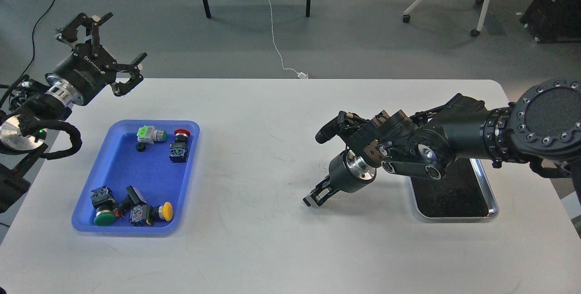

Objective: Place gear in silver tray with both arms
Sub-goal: 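Lower the right gripper over the black gear and close on it, then lift the gear and lower it into the silver tray, opening the right gripper, then raise the right arm away and move the left gripper to the blue tray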

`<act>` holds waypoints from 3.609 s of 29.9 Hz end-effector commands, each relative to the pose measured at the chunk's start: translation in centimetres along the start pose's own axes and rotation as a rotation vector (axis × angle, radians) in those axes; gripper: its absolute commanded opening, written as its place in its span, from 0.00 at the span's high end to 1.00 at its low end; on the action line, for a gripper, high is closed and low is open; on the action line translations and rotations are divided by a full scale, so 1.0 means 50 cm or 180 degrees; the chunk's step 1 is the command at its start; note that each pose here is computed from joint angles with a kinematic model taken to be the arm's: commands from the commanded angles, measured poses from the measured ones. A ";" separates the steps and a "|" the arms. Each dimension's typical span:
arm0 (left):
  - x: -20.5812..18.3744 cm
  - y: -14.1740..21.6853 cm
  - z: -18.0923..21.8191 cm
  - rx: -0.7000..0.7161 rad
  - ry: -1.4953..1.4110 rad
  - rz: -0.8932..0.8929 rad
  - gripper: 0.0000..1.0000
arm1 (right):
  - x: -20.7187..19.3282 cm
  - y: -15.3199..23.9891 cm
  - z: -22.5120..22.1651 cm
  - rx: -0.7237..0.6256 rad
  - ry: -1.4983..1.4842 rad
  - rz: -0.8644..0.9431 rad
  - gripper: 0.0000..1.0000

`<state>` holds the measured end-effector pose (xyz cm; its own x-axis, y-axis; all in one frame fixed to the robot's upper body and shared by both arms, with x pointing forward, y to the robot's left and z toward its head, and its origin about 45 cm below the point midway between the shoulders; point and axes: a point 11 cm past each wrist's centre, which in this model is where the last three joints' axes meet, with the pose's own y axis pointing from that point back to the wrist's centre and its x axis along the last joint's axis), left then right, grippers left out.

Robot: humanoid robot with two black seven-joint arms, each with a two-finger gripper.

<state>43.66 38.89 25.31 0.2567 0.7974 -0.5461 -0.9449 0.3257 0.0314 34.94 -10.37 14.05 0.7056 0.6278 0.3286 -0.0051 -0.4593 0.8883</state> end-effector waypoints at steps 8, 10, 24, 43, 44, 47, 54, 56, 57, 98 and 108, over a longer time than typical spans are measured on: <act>0.007 0.007 -0.001 0.0008 -0.0008 0.0028 0.02 | -0.015 -0.001 0.004 -0.0026 -0.0005 -0.0136 0.71; 0.009 0.008 0.000 0.0010 -0.0010 0.0029 0.02 | -0.016 -0.001 0.004 -0.0026 -0.0007 -0.0141 0.74; 0.013 0.012 -0.005 0.0021 -0.0003 0.0035 0.02 | 0.031 0.039 0.001 -0.0118 0.0146 -0.0092 0.82; 0.007 0.009 -0.005 0.0022 0.0001 0.0017 0.02 | -0.037 0.225 0.157 -0.0805 0.0226 -0.0161 0.82; 0.007 0.008 -0.006 0.0023 0.0005 0.0014 0.02 | -0.058 0.238 0.173 -0.0848 0.0188 -0.0190 0.82; 0.007 0.008 -0.009 0.0034 0.0007 0.0022 0.02 | -0.117 0.274 0.219 -0.0987 0.0081 -0.0244 0.82; 0.003 0.003 -0.015 0.0041 0.0022 0.0015 0.02 | -0.253 0.271 0.269 -0.1028 -0.0144 -0.0464 0.82; 0.001 0.001 -0.016 0.0040 0.0028 0.0011 0.02 | -0.269 0.265 0.275 -0.1029 -0.0155 -0.0472 0.82; 0.000 0.001 -0.017 0.0042 0.0031 0.0013 0.02 | -0.279 0.260 0.277 -0.1025 -0.0174 -0.0485 0.81; -0.063 0.114 -0.076 0.1755 -0.4399 -0.1080 0.02 | 0.121 0.412 0.232 0.2084 -0.3276 0.4041 0.04; 0.011 0.169 -0.177 0.2531 -0.5878 -0.1434 0.06 | 0.006 0.330 0.265 0.3804 -0.4857 0.4373 0.02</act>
<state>34.64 37.18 19.25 0.7432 0.0388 0.6679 -0.6371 0.3457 0.6889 46.08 -25.46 27.03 0.4830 -0.7716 -0.4139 -0.8756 -0.4311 -0.2180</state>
